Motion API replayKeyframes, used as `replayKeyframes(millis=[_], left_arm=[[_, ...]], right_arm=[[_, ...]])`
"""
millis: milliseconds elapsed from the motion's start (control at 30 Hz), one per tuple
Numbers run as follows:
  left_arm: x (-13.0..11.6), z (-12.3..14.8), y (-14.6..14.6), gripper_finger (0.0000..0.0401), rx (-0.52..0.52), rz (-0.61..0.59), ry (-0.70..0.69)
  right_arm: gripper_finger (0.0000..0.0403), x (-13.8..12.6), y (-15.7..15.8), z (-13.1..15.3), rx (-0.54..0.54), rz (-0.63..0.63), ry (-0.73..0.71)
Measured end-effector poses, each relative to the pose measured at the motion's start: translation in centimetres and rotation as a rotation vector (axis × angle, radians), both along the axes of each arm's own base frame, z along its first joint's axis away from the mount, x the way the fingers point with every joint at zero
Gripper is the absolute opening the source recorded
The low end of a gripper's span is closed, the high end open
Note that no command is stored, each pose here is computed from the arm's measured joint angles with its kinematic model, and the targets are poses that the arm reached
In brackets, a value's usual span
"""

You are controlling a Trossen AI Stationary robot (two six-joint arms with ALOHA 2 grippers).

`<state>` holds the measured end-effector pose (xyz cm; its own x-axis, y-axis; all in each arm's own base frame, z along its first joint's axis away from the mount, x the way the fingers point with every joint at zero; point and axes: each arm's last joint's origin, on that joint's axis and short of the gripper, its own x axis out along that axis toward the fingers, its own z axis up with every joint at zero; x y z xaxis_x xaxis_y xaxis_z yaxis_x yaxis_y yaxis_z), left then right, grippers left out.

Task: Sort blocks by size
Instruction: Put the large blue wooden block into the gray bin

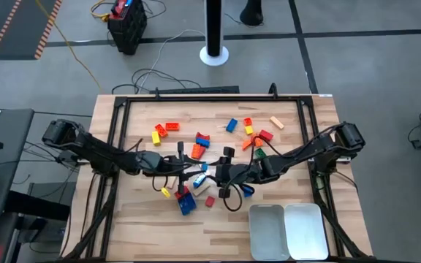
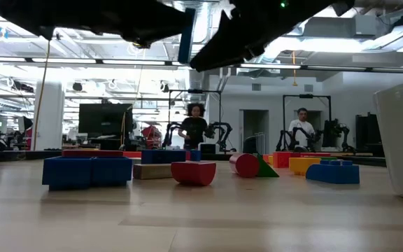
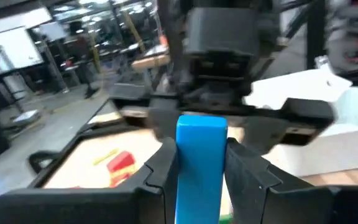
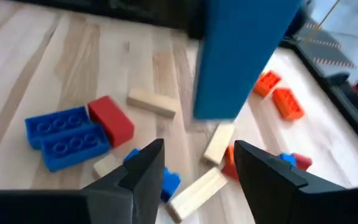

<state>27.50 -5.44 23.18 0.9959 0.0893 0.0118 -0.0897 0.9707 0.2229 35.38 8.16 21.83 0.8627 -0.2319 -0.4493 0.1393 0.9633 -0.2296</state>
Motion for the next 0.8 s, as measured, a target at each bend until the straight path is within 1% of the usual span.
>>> replayKeyframes(millis=[100,200,333,500,633,800], left_arm=[[-0.1,0.3,0.0,0.0098,-0.001,0.003,-0.013],[0.0,0.2,0.0,0.0098,-0.002,0.003,-0.012],[0.0,0.4,0.0,0.0098,-0.01,0.003,-0.023],[-0.1,0.5,0.0,0.0098,-0.023,-0.004,-0.033],[0.0,0.5,-0.1,0.0098,-0.031,-0.027,-0.037],[0.0,0.6,-0.1,0.0098,-0.039,-0.028,-0.051]], right_arm=[[0.0227,-0.1,0.0,-0.1,0.002,-0.004,0.012],[0.0232,0.0,-0.1,0.0,0.006,-0.005,-0.006],[0.0233,0.4,0.0,0.6,0.014,0.005,-0.074],[0.0233,0.7,0.2,1.3,0.042,0.084,-0.143],[0.0233,0.8,0.1,1.5,0.044,0.091,-0.16],[0.0233,1.0,0.0,2.0,0.056,0.094,-0.218]])
